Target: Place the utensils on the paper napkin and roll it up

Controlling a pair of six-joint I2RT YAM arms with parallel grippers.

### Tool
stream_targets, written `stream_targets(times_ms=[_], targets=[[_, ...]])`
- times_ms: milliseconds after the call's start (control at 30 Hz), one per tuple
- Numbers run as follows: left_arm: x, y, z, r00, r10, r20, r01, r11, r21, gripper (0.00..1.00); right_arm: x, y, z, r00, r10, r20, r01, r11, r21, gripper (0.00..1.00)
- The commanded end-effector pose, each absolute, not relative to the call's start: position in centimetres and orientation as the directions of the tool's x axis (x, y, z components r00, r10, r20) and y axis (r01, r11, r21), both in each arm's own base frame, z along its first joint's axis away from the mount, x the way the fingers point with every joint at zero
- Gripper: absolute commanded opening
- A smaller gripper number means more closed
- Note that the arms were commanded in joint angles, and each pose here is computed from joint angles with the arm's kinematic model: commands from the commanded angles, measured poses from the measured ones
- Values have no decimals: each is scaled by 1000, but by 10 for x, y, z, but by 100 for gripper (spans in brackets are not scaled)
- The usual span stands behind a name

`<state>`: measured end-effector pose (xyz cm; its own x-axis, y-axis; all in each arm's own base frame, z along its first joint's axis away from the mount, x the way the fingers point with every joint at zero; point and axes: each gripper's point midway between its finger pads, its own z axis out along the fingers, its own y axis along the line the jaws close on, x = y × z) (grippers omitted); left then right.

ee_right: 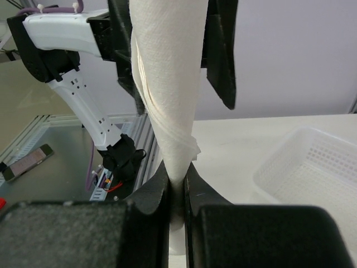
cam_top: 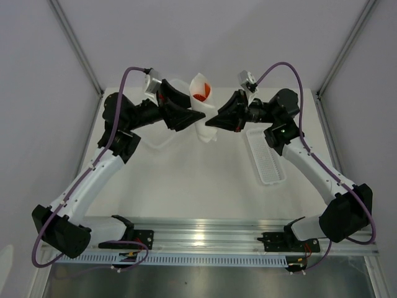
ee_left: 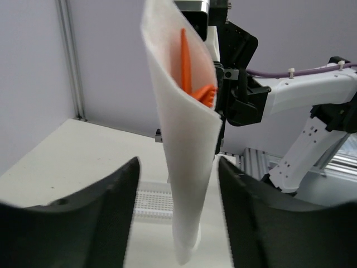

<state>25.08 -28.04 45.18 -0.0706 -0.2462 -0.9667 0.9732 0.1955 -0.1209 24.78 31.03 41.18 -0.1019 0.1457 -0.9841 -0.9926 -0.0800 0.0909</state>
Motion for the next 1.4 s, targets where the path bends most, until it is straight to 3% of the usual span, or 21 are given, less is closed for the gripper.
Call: stream_targets(times_ms=[0,300,367,467,533,567,600,667,767,867,1100,1167,1233,1267,1300,1367], targets=[[249,-279,476,-46,-296,-954,978,182,-104,55,242,314,417,-65,146,-987,-992,-113,48,0],[252,-278,474,-44,-290,-956,975,198,-105,5,244,315,407,-82,119,-989,-990,-120,68,0],[253,-277,472,-46,-286,-957,972,208,-109,4,246,316,406,-90,119,-989,-990,-118,76,0],[257,-275,469,-49,-284,-958,965,235,-119,32,249,317,406,-100,120,-988,-989,-118,85,0],[258,-273,471,-33,-283,-959,963,247,-106,37,249,318,405,-109,122,-987,-988,-121,95,0],[258,-272,470,-31,-280,-960,962,252,-105,42,249,318,406,-107,123,-987,-988,-124,92,0],[259,-271,469,-28,-280,-960,959,262,-104,55,250,318,405,-108,122,-987,-988,-126,93,0],[260,-269,470,-8,-279,-960,958,274,-87,61,248,318,404,-112,117,-987,-987,-131,96,0],[262,-266,473,12,-278,-961,956,286,-71,61,247,319,397,-123,100,-987,-984,-138,109,0],[262,-264,473,17,-273,-962,956,285,-64,54,247,318,389,-146,77,-986,-981,-139,134,0],[263,-263,470,11,-265,-964,956,285,-67,17,247,314,378,-157,60,-986,-980,-132,148,0],[262,-264,470,9,-264,-965,959,276,-67,14,247,314,380,-153,63,-986,-981,-132,144,0],[262,-265,469,-2,-265,-964,960,269,-76,21,248,315,381,-155,68,-986,-981,-132,145,0],[261,-265,468,-7,-264,-965,961,266,-79,32,249,315,385,-141,79,-987,-983,-130,130,0],[262,-265,467,-11,-265,-964,959,270,-86,61,250,315,385,-139,83,-987,-983,-129,127,0],[263,-264,466,-14,-262,-965,956,281,-90,82,252,317,391,-134,103,-986,-985,-125,120,0]])
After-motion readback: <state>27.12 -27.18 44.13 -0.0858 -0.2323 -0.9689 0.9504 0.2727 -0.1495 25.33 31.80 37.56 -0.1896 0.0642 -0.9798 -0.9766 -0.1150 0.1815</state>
